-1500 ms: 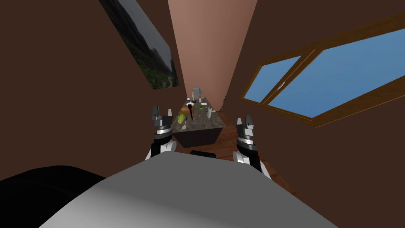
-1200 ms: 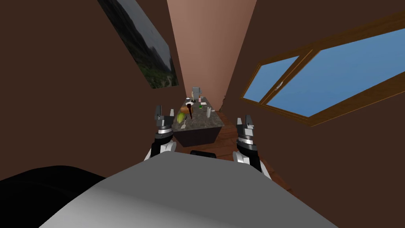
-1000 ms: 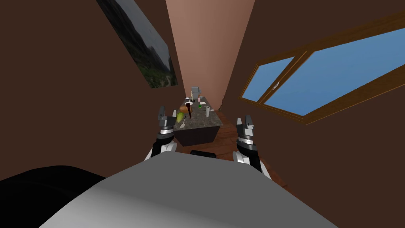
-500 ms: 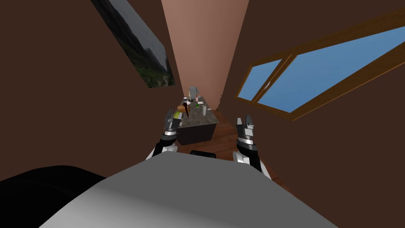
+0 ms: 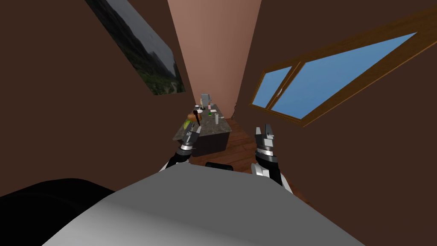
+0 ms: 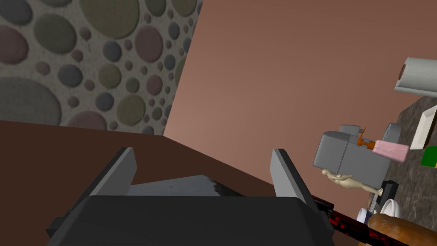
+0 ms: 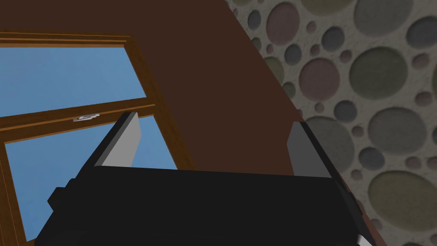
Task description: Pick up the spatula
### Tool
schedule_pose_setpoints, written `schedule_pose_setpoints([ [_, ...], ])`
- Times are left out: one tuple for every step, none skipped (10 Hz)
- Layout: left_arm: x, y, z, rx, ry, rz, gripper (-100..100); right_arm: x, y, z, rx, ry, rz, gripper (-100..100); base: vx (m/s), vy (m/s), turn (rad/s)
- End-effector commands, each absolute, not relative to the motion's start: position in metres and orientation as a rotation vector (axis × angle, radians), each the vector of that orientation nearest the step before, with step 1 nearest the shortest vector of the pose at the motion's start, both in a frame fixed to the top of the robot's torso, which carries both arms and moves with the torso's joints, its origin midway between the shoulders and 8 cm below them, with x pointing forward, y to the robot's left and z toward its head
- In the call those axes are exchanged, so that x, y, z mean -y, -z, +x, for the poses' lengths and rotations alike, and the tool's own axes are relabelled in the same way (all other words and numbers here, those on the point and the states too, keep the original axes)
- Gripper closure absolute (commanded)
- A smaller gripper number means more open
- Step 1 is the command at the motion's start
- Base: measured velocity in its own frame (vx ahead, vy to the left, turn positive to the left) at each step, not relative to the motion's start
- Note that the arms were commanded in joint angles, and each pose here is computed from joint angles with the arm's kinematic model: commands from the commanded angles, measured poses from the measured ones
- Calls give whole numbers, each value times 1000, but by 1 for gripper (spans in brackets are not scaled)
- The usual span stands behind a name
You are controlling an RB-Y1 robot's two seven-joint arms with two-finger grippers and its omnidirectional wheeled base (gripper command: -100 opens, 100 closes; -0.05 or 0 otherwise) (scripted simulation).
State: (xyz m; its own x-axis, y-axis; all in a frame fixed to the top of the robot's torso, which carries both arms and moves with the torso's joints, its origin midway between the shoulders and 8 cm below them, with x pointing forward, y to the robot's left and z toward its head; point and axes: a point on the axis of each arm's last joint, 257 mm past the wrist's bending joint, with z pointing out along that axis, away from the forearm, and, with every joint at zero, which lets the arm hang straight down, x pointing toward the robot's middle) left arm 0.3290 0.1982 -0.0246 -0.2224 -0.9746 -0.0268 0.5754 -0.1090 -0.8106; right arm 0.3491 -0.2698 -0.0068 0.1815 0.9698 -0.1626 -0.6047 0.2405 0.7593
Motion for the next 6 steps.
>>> schedule_pose_setpoints([
  [-191, 37, 328, -904, 1645, -652, -100, 270, 7, 349, -725, -1217, 617, 0, -36, -79, -43],
  [-182, 57, 326, -960, 1669, -694, -100, 270, 7, 349, -725, -1216, 617, 0, -33, -97, -124],
  [-180, 59, 325, -981, 1669, -683, -100, 270, 7, 349, -725, -1217, 617, 0, -25, -78, -52],
  [-172, 81, 321, -1037, 1691, -733, -100, 270, 7, 349, -725, -1216, 617, 0, -21, -89, -172],
  [-170, 84, 319, -1065, 1688, -718, -100, 270, 7, 349, -725, -1217, 617, 0, -21, -68, -62],
  [-164, 107, 313, -1124, 1702, -773, -100, 270, 7, 349, -725, -1216, 617, 0, -23, -92, -159],
])
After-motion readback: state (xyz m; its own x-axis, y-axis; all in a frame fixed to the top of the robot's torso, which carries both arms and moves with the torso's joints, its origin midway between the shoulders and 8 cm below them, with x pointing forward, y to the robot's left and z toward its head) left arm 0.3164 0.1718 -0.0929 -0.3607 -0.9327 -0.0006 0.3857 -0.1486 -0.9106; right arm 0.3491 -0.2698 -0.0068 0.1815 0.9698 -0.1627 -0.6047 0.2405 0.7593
